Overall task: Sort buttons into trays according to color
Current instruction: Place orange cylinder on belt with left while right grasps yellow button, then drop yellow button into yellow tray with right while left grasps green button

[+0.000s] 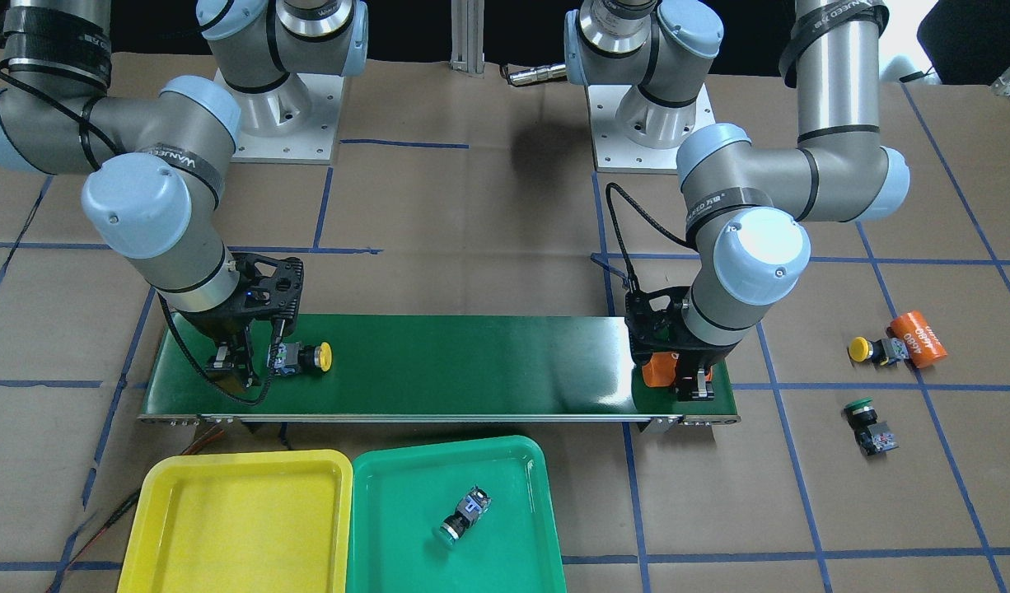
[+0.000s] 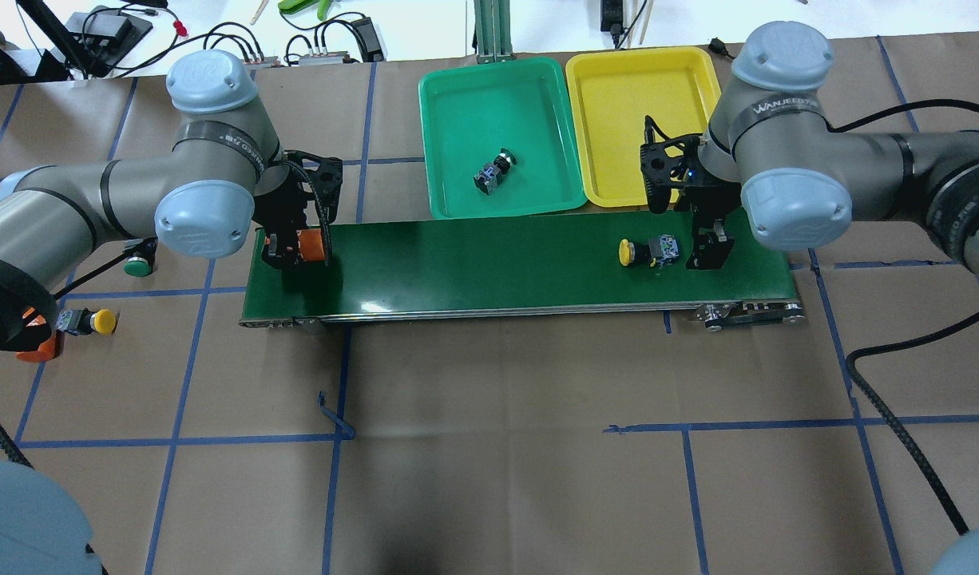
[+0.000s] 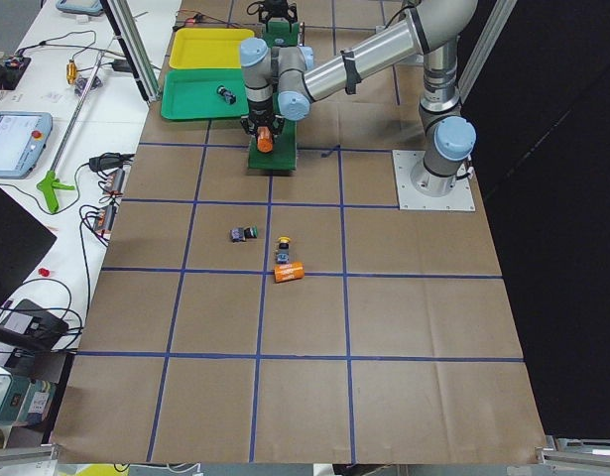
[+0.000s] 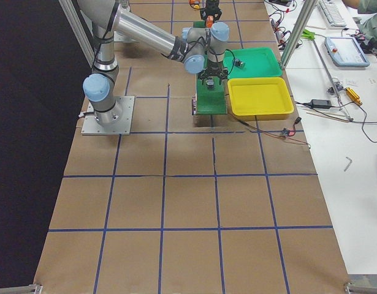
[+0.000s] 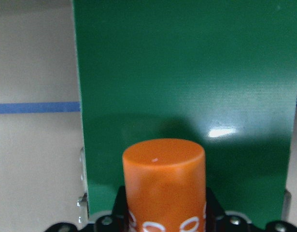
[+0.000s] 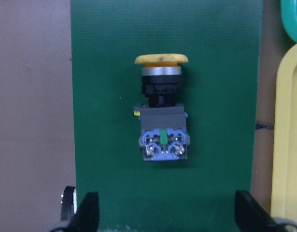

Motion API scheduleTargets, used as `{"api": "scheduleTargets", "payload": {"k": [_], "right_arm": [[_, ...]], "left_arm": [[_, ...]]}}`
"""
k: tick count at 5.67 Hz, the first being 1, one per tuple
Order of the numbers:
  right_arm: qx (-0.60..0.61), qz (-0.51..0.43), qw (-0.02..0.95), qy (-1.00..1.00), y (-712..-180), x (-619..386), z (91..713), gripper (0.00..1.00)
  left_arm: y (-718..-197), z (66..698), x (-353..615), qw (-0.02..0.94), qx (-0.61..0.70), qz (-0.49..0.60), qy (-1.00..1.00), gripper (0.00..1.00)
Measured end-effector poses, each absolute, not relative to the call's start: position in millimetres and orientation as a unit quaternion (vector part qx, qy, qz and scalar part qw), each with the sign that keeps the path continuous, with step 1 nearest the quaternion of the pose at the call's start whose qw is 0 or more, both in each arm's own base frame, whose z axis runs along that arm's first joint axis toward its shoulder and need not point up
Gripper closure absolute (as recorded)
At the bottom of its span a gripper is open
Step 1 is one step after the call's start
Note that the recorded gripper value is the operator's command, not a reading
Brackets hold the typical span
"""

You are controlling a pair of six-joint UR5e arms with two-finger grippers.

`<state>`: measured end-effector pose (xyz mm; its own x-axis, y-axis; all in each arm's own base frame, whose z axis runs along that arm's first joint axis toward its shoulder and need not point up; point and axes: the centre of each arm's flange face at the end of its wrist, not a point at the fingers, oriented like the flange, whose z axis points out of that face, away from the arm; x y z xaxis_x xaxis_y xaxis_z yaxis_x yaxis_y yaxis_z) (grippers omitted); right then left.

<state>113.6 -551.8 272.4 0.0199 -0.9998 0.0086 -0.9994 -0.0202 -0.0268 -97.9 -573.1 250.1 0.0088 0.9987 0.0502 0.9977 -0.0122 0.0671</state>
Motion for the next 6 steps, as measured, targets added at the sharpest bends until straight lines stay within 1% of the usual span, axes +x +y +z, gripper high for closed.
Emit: {"api": "scheduleTargets", "payload": {"k": [1,2,3,4,6], "right_arm": [[-0.723,-0.018,0.008,0.690,-554,113,264,0.03],[-0.734,-0.016,0.012,0.679,-555,112,255,0.45],[-0.737,-0.011,0.011,0.676,-556,102,251,0.95],[-0.735,0.008,-0.002,0.679,-558,79,250,0.98],[-0.725,0.042,-0.022,0.687,-560,24,254,0.99]], "left_arm": [[-571,246,-99,-0.001,0.709,0.042,0.704,0.02],[-570,245,-99,-0.006,0.706,0.040,0.707,0.02],[-572,250,-96,-0.006,0.702,0.035,0.711,0.02],[-578,261,-79,0.002,0.689,0.028,0.724,0.02],[-596,267,18,-0.002,0.654,0.024,0.756,0.02]]}}
